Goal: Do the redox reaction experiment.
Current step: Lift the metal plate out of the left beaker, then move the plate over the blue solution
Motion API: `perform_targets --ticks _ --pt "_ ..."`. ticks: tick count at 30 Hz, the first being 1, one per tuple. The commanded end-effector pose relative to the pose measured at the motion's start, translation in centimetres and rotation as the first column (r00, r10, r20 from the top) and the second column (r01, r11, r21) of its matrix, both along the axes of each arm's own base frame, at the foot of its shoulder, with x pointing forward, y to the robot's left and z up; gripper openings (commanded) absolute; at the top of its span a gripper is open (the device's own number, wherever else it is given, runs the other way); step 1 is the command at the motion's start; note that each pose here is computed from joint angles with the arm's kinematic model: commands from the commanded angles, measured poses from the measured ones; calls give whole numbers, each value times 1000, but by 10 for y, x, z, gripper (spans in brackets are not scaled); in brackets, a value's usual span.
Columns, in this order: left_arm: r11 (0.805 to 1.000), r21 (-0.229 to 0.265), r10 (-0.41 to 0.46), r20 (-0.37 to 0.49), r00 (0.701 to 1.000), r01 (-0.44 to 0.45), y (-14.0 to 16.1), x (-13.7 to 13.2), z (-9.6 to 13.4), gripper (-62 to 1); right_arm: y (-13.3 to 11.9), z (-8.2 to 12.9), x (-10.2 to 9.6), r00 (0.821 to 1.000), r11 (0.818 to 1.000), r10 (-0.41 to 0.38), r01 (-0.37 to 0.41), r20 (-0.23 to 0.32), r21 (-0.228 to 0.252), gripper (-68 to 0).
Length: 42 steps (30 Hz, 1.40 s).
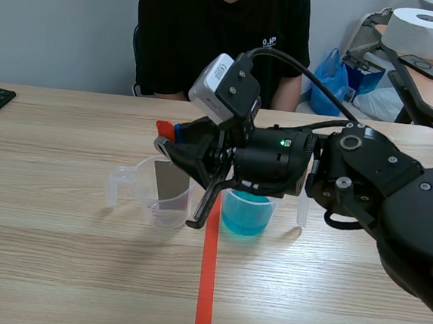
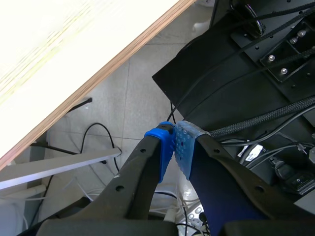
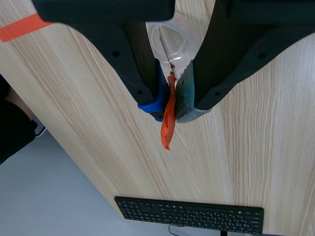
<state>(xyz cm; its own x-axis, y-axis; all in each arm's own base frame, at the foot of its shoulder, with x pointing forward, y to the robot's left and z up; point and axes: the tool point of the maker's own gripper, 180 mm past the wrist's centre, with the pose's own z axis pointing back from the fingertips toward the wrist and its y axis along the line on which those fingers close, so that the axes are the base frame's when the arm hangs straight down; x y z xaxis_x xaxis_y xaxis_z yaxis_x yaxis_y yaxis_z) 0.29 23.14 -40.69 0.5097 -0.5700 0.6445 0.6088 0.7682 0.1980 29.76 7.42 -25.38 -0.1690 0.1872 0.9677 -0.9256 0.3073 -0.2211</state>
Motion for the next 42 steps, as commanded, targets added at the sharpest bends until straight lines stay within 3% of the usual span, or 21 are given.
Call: perform_targets --ticks 1,9,20,27,34,42 --pt "1000 -14 -3 15 1000 3 -3 2 4 -569 3 28 8 998 999 10 -13 68 35 -658" --pt "1000 -14 -3 15 1000 3 -3 2 4 -569 9 51 14 999 1000 8 -9 54 26 -658" --pt "1000 -13 -3 15 1000 3 -3 2 4 -569 -2 96 18 999 997 -40 41 -11 67 -658" --pt "1000 3 2 -6 1000 -2 0 0 1 -569 -20 127 20 996 994 -80 83 -50 76 -658" --pt "1000 -2 1 0 1000 -1 -1 1 2 -569 -46 142 26 986 989 -131 138 -107 58 -658" --pt "998 -67 -13 85 996 18 -11 11 15 -569 -84 148 37 970 976 -202 211 -139 53 -658"
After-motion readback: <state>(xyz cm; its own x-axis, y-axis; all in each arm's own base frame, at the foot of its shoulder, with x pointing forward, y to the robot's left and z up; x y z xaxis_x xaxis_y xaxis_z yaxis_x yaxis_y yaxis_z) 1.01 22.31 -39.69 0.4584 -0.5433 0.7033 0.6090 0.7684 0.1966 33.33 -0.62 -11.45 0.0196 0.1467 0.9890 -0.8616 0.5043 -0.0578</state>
